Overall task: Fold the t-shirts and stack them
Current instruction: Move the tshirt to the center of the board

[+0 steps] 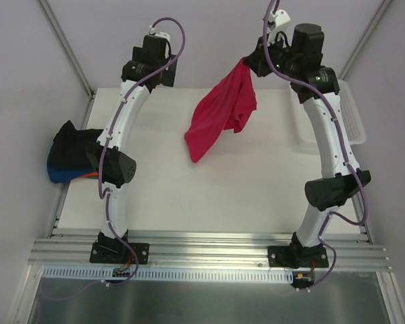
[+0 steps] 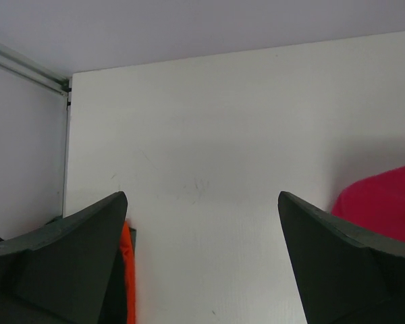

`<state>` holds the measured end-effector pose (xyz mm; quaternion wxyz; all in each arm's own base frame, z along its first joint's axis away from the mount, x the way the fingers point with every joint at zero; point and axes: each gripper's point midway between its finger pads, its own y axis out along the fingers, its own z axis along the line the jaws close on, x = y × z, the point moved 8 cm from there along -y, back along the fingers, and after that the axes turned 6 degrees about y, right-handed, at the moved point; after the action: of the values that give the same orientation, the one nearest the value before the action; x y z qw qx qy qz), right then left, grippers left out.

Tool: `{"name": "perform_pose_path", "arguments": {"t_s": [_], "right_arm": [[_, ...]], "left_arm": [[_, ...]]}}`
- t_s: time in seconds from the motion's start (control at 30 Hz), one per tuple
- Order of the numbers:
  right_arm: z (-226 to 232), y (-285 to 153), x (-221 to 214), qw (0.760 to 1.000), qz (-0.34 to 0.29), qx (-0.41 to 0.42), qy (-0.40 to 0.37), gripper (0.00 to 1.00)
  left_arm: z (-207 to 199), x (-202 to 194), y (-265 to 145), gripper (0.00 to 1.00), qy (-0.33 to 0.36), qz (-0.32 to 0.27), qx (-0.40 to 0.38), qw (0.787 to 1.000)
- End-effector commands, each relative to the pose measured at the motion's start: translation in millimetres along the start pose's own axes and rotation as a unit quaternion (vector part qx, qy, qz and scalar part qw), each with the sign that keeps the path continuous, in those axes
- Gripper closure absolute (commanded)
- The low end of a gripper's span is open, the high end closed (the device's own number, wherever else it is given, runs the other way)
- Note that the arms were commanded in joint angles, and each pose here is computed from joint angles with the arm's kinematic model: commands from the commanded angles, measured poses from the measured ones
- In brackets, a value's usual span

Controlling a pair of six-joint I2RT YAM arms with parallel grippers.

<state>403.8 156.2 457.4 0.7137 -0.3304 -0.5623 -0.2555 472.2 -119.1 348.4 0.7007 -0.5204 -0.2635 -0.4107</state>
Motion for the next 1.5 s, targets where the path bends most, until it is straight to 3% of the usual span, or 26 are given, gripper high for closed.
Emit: {"name": "perform_pose_path", "arguments": {"t_s": [0.0, 0.03, 0.2, 0.47, 0.73, 0.87, 0.97, 1.13, 1.27, 1.47], "right_arm": [[26, -23, 4, 0.999, -0.001, 0.034, 0.002, 1.0], [19, -14, -27, 0.998, 0.047, 0.027, 0.02, 0.99], [3, -14, -102, 0.981, 0.186, 0.021, 0.046, 0.99], [-15, 11, -165, 0.956, 0.285, 0.0, 0.07, 0.99], [-4, 91, -164, 0.963, 0.251, 0.067, 0.068, 0.99], [-19, 145, -186, 0.97, 0.233, 0.057, 0.048, 0.99], [-34, 160, -185, 0.977, 0.211, 0.035, 0.025, 0.99], [-41, 157, -172, 0.981, 0.193, 0.026, 0.011, 0.99], [-48, 151, -178, 0.977, 0.214, 0.006, -0.002, 0.99], [-68, 133, -188, 0.964, 0.251, -0.084, -0.039, 0.99]], "left_arm": [[34, 5, -5, 0.05, -0.032, -0.014, 0.027, 0.999], [38, 5, -4, 0.05, -0.034, -0.015, 0.023, 0.999], [42, 7, -8, 0.03, -0.029, -0.023, -0.005, 0.999], [41, 9, -17, 0.01, -0.012, -0.029, -0.024, 0.999], [47, 20, -26, 0.01, -0.013, -0.05, -0.009, 0.999], [44, 20, -28, 0.01, -0.002, -0.049, -0.002, 0.999], [42, 20, -32, 0.01, 0.0, -0.051, -0.01, 0.999], [37, 20, -32, 0.01, 0.007, -0.05, -0.006, 0.999], [34, 25, -32, 0.01, 0.013, -0.059, 0.001, 0.998], [26, 24, -25, 0.01, 0.015, -0.056, -0.006, 0.998]]}}
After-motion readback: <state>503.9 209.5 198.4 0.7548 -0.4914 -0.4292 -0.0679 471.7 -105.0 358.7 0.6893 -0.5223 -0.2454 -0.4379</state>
